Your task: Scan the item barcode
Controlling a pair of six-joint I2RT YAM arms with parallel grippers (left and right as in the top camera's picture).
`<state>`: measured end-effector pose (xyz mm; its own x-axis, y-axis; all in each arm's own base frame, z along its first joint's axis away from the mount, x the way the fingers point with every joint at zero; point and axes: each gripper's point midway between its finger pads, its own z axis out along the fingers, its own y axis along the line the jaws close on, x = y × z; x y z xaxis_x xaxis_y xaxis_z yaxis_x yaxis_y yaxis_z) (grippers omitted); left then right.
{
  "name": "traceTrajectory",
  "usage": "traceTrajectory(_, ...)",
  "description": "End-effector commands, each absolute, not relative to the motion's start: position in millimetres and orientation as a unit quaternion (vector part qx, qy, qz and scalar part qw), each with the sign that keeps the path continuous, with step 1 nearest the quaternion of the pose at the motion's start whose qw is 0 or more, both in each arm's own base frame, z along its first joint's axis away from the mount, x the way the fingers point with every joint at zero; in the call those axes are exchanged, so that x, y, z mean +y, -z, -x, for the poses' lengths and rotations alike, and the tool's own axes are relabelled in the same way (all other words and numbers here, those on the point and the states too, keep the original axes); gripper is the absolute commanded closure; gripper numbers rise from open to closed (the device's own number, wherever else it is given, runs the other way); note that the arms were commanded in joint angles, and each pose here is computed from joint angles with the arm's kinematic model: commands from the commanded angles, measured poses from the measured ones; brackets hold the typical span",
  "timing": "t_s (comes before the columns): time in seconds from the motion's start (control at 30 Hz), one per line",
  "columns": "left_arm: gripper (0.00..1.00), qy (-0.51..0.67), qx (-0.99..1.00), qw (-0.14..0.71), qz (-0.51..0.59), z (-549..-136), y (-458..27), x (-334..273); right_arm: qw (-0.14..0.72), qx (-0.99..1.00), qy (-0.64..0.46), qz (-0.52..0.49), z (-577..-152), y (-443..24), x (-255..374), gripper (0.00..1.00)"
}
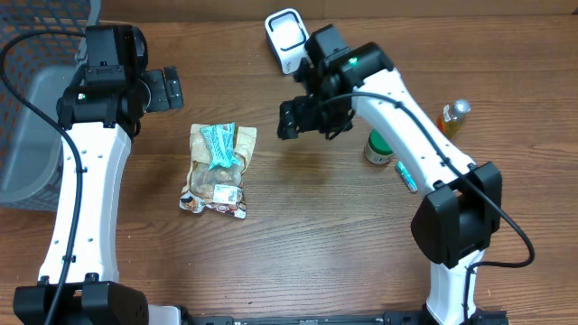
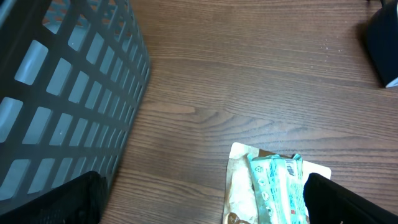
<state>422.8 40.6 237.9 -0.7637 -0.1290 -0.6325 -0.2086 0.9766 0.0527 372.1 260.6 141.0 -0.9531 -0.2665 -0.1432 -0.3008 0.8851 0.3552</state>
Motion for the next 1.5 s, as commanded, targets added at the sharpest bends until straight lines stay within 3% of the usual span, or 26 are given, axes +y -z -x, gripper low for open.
traceTrajectory(0.0,0.0,-0.063,0.936,0.334,0.087,-424,-240,41,0.039,0.966,-0.194,0.165,-361,-133,273,0.09)
traceTrajectory(0.13,0.0,-0.063,0.936,0.334,0.087,-424,-240,41,0.039,0.963,-0.195,0.181,-354,-121,285,0.08)
traceTrajectory(0.23,0.0,-0.063,0.936,0.334,0.087,-424,-240,41,0.044,0.959,-0.205,0.192,-351,-112,298,0.0)
traceTrajectory(0.47,0.01,-0.063,0.936,0.334,0.087,-424,-240,41,0.061,0.939,-0.262,0.215,-342,-95,337,0.0)
traceTrajectory(0.6,0.0,-0.063,0.936,0.334,0.087,-424,-240,41,0.097,0.927,-0.283,0.226,-346,-86,357,0.13)
traceTrajectory(0.73,0.01,-0.063,0.936,0.334,0.087,-424,-240,41,0.146,0.91,-0.305,0.239,-357,-88,376,0.42)
traceTrajectory(0.97,0.0,-0.063,0.936,0.334,0.086,-424,-240,40,0.185,0.907,-0.317,0.205,-378,-85,387,0.48)
traceTrajectory(1.47,0.0,-0.063,0.936,0.334,0.087,-424,-240,41,0.185,0.903,-0.325,0.211,-380,-47,410,0.59)
